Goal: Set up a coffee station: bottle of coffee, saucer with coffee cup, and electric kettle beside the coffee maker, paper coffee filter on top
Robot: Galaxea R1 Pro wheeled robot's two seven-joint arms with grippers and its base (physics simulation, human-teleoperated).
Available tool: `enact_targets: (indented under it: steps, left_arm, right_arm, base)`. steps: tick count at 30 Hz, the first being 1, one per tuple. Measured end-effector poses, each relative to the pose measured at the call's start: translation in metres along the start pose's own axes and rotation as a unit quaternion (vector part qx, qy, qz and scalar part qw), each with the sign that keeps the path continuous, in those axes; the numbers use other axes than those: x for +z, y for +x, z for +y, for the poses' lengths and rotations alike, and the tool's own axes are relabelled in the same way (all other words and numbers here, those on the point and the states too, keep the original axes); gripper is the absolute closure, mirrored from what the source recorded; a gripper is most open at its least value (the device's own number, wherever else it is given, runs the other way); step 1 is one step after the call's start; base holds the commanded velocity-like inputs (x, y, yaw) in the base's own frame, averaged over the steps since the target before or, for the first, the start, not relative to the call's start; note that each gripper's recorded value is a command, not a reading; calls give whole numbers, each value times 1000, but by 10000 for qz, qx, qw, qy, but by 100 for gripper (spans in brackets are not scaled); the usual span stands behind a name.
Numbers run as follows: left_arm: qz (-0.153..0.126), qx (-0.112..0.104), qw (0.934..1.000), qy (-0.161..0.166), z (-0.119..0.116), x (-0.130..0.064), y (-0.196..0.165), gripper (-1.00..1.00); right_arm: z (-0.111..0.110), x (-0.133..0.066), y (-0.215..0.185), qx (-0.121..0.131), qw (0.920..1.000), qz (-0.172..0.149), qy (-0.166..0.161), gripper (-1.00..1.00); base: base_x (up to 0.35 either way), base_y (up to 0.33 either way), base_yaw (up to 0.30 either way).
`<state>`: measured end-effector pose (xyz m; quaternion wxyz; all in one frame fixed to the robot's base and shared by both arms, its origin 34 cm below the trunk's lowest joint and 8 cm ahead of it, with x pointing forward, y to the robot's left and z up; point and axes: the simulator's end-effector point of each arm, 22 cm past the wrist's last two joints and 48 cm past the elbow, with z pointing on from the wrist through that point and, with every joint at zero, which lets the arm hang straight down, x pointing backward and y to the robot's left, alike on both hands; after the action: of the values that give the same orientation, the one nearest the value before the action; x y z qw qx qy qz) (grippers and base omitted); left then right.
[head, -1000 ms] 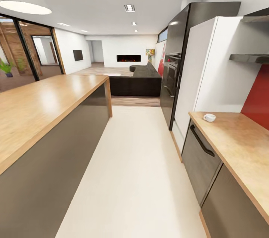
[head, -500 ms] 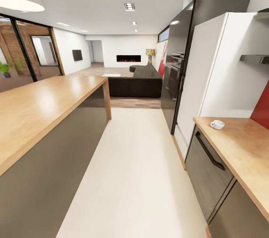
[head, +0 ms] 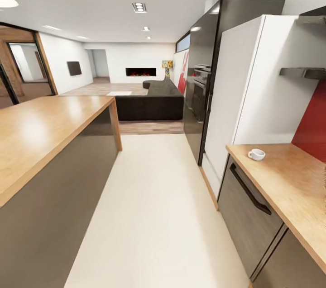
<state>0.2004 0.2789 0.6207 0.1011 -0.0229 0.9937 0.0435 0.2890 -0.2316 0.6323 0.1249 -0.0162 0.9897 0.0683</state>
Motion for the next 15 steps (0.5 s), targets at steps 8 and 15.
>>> enact_targets:
  steps: [8, 15]
  left_arm:
    - [3, -1, 10000, -3, 0, 0, 0, -100]
    - [3, 3, 10000, 1, 0, 0, 0, -100]
  right_arm:
    - [-4, 0, 0, 6, 10000, 4, 23, -100]
    - [-4, 0, 0, 6, 10000, 5, 24, -100]
  base:
    - [133, 272, -299]
    - [5, 58, -300]
